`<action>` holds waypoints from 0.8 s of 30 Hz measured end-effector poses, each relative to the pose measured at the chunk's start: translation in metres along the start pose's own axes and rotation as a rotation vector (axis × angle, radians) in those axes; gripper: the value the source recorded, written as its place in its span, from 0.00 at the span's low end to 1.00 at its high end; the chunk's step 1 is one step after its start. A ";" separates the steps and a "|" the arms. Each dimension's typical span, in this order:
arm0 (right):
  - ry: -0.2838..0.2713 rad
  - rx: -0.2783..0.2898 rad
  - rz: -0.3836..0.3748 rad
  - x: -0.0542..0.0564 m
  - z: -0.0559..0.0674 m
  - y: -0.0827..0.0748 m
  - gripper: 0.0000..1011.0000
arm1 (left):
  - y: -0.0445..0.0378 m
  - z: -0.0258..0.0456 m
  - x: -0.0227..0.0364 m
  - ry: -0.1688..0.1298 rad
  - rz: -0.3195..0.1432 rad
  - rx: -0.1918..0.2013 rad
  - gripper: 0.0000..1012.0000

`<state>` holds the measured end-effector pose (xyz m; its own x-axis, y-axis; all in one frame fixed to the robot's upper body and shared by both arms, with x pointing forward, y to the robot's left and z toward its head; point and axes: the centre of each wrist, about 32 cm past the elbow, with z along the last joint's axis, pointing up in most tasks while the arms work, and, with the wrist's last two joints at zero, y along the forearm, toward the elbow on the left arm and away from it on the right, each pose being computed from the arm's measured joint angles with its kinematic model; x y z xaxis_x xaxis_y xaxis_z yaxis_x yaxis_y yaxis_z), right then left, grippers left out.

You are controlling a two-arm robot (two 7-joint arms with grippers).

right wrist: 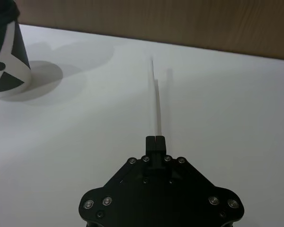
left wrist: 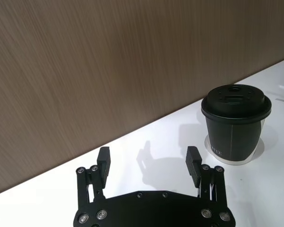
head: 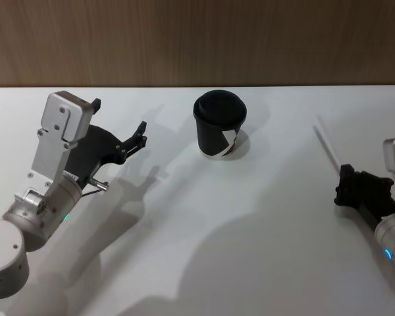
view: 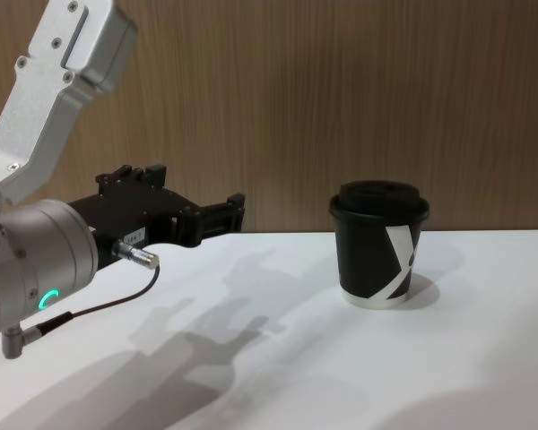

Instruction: Pick up the straw with one hand, pass it to the other hand, and insert it into the cup.

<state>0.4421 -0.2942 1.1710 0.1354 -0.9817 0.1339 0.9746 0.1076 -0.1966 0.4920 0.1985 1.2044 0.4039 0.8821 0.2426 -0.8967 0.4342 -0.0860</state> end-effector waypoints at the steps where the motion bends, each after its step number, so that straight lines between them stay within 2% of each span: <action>1: -0.008 0.008 0.002 0.000 0.001 0.000 0.00 | 0.0000 0.0000 0.0000 0.000 0.000 0.000 0.99; 15: -0.159 0.193 0.070 0.008 0.014 -0.001 0.00 | 0.0000 0.0000 0.0000 0.000 0.000 0.000 0.99; 21: -0.227 0.294 0.135 0.013 0.023 -0.001 0.00 | 0.0000 0.0000 0.0000 0.000 0.000 0.000 0.99; 24: -0.246 0.324 0.159 0.015 0.027 -0.001 0.00 | 0.0000 0.0000 0.0000 0.000 0.000 0.000 0.99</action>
<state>0.4478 -0.3045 1.1991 0.2891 -0.8865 0.3614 0.9384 0.3370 0.0761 0.4920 0.1984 1.2044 0.4039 0.8821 0.2425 -0.8967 0.4343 -0.0860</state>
